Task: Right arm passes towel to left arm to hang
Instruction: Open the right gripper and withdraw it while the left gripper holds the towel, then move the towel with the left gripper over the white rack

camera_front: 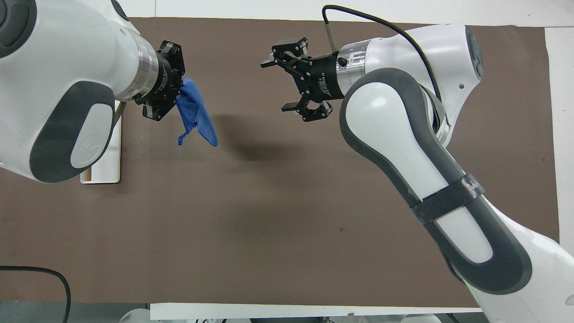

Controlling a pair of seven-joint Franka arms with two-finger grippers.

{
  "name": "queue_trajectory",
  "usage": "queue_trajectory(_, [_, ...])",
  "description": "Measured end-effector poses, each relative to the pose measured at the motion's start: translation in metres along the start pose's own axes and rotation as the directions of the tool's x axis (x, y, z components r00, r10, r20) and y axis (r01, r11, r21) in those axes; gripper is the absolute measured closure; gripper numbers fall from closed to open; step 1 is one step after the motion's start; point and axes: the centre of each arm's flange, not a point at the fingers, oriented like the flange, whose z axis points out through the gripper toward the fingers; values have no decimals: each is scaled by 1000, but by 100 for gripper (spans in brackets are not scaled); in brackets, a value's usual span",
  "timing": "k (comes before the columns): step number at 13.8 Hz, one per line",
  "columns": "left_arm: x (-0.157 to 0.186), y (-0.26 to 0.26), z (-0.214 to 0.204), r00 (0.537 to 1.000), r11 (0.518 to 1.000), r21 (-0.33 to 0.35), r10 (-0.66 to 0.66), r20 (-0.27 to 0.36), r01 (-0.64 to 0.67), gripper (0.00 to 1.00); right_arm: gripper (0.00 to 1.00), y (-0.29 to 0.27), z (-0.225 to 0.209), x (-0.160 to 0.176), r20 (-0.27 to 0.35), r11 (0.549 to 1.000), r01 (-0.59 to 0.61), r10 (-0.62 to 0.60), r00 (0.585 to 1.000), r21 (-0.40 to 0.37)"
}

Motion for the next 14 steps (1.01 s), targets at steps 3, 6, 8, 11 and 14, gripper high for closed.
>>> queue_trajectory(3, [-2,-7,7,989,991,63,119,-86,-114,98,0,45,-41,69,-69,940,260,-281,957,-220])
queue_trajectory(6, [17,-18,18,946,941,171,310,-92,-291,98,0,92,-120,133,-26,793,454,-507,862,-406])
queue_trajectory(8, [43,-23,26,920,908,209,385,-75,-363,98,0,115,-174,154,-8,684,502,-596,803,-529])
queue_trajectory(11, [83,-30,30,909,894,242,407,-88,-376,98,0,123,-232,147,25,560,473,-626,779,-680])
queue_trajectory(14, [122,-34,28,909,897,243,403,-101,-371,98,0,109,-294,115,40,489,433,-627,778,-757])
